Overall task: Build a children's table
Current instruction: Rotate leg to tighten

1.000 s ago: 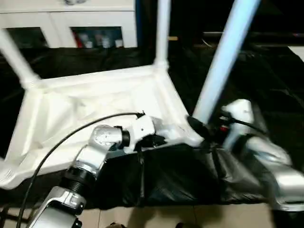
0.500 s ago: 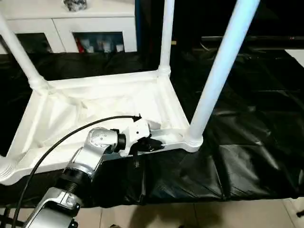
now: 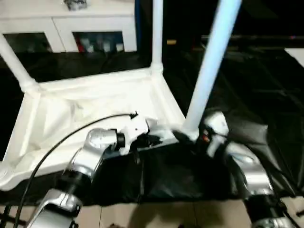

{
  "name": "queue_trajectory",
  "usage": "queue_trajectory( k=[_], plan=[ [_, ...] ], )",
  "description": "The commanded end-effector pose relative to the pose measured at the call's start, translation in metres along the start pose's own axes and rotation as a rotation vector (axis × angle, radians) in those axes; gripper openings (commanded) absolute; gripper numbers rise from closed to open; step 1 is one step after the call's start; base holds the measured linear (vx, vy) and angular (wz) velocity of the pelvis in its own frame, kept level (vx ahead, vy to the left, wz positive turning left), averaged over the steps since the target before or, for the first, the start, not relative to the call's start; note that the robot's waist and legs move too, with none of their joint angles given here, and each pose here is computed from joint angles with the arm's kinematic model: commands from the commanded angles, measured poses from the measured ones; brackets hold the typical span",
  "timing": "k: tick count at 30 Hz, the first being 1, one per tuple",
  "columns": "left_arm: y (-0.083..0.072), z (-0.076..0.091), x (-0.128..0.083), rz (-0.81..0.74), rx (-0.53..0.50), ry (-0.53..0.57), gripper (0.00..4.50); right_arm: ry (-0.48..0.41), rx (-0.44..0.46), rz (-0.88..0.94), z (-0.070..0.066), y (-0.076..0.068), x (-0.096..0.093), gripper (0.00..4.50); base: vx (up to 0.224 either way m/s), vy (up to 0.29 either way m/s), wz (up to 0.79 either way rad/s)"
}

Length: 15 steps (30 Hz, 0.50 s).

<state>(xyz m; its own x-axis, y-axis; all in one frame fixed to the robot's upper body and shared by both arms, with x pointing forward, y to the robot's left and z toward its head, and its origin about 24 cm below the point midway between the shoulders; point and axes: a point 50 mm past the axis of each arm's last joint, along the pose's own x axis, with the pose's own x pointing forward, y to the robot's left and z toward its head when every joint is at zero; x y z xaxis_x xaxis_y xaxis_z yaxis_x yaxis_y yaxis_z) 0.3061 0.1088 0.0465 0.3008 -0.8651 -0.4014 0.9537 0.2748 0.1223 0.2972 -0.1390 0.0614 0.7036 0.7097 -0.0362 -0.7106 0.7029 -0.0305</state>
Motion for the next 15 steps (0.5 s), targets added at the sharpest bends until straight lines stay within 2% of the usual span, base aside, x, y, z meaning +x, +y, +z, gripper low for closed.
queue_trajectory(
  k=[1, 6, 10, 15],
  plan=[
    [-0.004, -0.009, 0.002, -0.026, -0.030, 0.025, 0.00, -0.010, -0.014, 0.007, 0.008, 0.003, 0.001, 4.46, 0.000, 0.000, 0.00],
    [-0.001, -0.012, -0.001, -0.020, -0.029, 0.037, 0.00, -0.003, -0.026, -0.032, 0.014, -0.004, -0.005, 4.46, 0.000, 0.000, 0.00],
    [0.007, -0.011, -0.007, -0.012, -0.026, 0.044, 0.00, 0.022, -0.022, -0.015, 0.019, -0.004, -0.007, 4.46, 0.000, 0.000, 0.00],
    [0.009, -0.008, -0.008, -0.017, -0.028, 0.028, 0.00, 0.054, -0.007, -0.018, 0.019, -0.005, -0.013, 4.46, 0.000, 0.000, 0.00]
  ],
)
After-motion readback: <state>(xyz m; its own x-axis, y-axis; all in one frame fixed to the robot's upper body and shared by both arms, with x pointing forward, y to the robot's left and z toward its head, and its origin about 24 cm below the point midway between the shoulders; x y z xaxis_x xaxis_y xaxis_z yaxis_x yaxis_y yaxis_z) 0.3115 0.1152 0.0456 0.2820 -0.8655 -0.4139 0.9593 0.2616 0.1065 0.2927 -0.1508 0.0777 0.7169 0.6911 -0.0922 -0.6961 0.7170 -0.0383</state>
